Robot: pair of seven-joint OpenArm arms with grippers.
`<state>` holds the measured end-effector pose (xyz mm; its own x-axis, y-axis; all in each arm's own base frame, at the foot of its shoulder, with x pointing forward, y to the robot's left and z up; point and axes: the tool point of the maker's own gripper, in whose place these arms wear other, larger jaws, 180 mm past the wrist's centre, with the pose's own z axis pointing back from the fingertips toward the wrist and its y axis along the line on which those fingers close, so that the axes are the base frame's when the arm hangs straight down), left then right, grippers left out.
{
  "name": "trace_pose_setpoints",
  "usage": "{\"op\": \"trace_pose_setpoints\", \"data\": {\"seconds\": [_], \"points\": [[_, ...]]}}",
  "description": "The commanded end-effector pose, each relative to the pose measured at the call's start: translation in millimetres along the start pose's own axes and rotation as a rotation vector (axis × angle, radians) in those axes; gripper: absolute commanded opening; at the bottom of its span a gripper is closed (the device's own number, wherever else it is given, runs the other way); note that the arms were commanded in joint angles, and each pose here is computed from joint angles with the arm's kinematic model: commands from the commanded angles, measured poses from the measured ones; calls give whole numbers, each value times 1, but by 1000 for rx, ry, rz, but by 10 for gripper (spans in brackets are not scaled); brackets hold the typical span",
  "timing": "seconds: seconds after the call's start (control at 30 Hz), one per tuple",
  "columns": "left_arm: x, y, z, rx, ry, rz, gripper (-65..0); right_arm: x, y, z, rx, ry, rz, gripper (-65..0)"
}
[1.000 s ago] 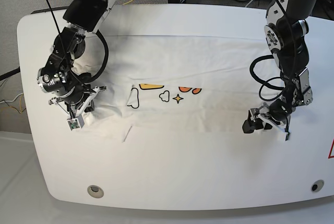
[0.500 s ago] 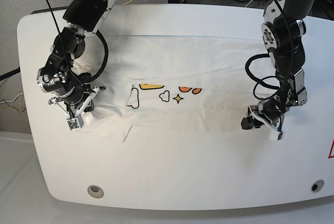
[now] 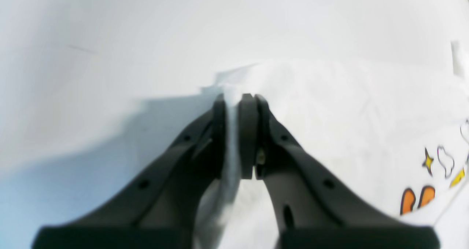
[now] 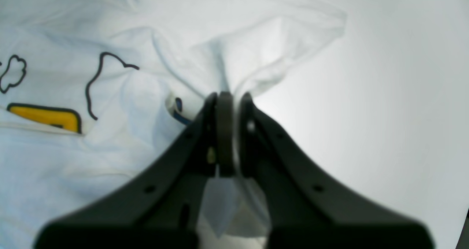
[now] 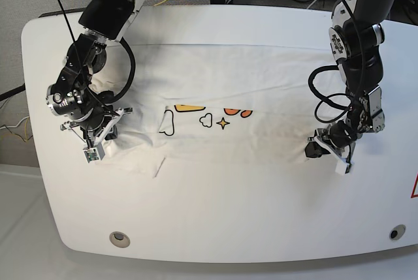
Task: Fold the T-shirt properly
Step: 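Lift the hem half with both grippers and fold it over the collar half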
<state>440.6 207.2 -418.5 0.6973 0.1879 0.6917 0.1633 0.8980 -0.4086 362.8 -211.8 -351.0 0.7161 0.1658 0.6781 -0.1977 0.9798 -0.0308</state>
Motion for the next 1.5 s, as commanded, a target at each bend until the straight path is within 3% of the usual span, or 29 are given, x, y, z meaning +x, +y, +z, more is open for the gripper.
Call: {"op": "trace_pose_setpoints", "data": {"seconds": [0.0,0.63,1.03,1.47], "points": [[17,10,8,24,-14,-27,-621,21,-5,6,-12,-64,10,-650],[20,26,20,55,10,-35,-621,26,-3,6,-8,-75,14,-650],[23,26,20,55,5,-37,-621,43,-6,21,-40,-133,38,-650],[56,16,20,43,11,-66,-621,47,-6,25,-50,-147,45,-650]]}}
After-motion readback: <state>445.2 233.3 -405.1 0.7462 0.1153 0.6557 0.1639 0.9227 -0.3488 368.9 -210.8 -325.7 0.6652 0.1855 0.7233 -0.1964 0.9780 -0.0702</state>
